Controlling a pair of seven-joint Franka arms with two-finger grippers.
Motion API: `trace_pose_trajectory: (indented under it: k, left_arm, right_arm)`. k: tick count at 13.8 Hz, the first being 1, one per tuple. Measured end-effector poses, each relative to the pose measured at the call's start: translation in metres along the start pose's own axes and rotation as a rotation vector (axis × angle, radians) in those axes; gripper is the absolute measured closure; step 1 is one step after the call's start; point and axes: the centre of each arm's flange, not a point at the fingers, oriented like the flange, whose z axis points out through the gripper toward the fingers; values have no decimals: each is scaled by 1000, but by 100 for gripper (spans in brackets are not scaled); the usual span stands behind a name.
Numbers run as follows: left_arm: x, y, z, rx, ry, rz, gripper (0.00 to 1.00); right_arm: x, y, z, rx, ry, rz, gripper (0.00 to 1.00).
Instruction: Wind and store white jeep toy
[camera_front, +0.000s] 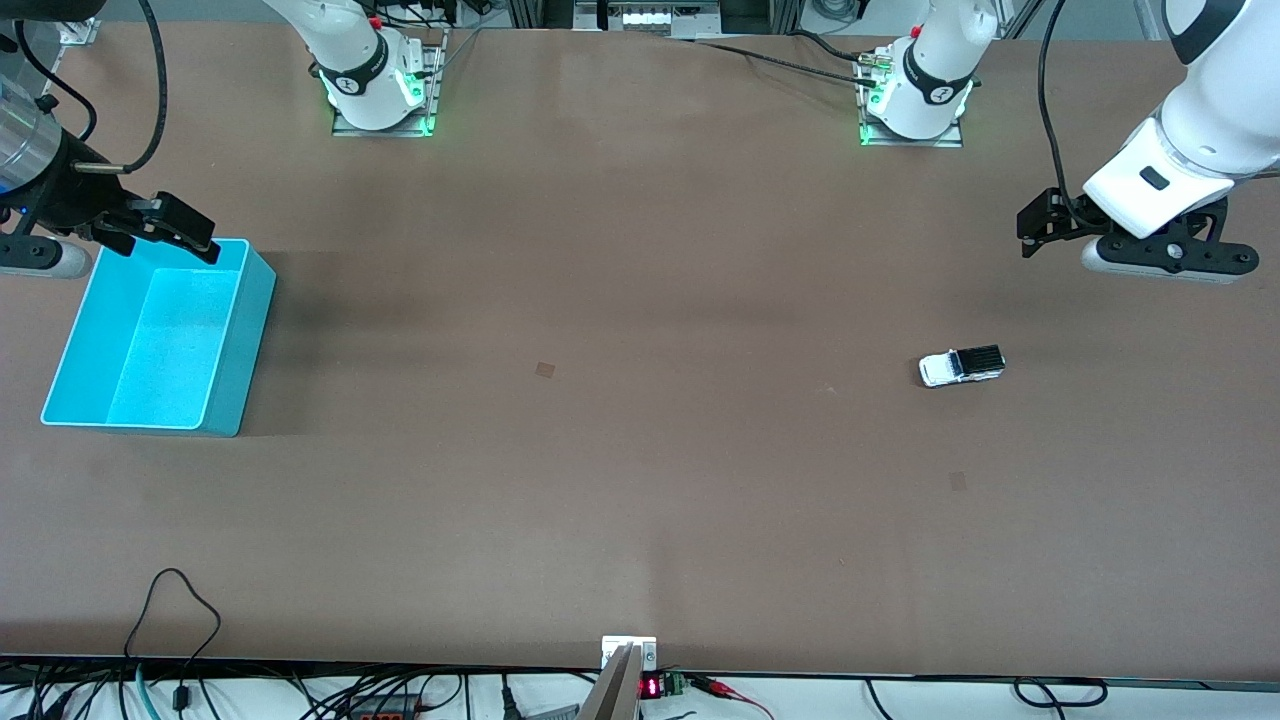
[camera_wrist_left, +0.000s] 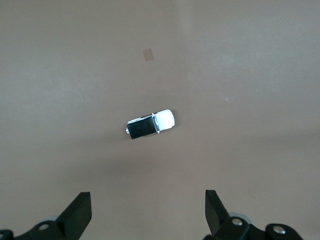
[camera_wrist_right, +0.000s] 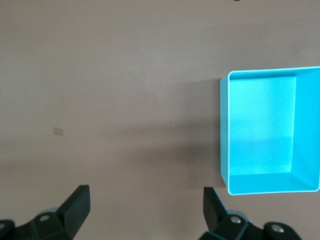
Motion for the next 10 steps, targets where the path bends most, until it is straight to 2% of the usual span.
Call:
trace_pose_trajectory:
  k: [6,10]
  left_arm:
    - [-2,-2,3,0,-23,-4,0]
    - [-9,-6,8,-2,-87,-12,0]
  right_arm:
    - [0,0,0,0,0,0,0]
    - [-1,0,0,-4,0,-2,0]
